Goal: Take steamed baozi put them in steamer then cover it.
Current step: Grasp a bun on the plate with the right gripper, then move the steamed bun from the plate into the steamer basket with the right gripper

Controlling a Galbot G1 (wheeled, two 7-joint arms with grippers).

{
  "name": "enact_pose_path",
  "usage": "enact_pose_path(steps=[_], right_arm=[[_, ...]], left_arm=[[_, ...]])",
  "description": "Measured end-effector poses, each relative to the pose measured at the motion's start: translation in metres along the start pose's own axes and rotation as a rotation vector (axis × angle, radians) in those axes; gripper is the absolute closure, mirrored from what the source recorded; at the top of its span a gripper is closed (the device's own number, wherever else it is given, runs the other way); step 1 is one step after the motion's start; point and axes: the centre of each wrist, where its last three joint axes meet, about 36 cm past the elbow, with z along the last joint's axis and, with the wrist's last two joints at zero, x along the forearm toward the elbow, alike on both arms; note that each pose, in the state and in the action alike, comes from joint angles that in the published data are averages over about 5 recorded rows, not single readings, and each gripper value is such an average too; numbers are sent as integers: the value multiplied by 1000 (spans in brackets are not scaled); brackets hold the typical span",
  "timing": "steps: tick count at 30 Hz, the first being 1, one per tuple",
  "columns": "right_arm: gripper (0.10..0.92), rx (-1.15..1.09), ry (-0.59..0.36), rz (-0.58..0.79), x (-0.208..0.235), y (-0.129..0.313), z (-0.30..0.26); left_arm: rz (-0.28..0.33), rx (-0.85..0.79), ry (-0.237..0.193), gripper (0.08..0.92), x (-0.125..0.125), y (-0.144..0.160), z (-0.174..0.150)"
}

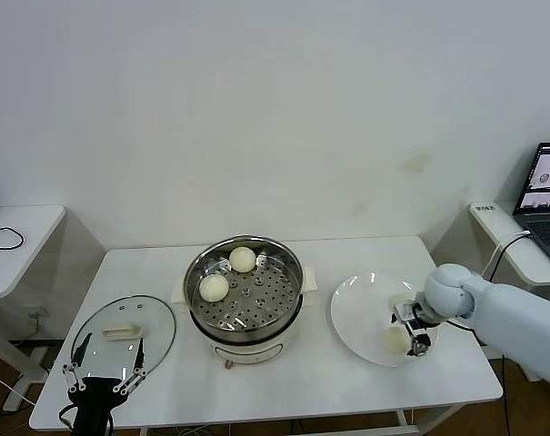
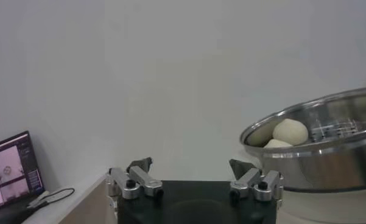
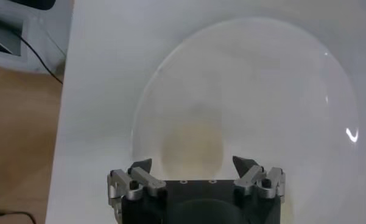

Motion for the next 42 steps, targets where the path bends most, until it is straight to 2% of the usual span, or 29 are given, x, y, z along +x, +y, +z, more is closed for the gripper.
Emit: enact_pose_path(steps=[10, 19, 34, 42], right_arm=[[387, -22, -13, -3, -9, -9, -3], [403, -33, -15, -11, 8, -19, 2], [399, -43, -45, 106, 112, -68, 3], [394, 9, -82, 191, 177, -103, -32]], left_arm=[[-1, 0, 0, 177, -2, 0, 0], [-1, 1, -1, 177, -2, 0, 1], [9, 3, -16, 177, -6, -1, -1], [11, 2, -21, 177, -6, 0, -2]])
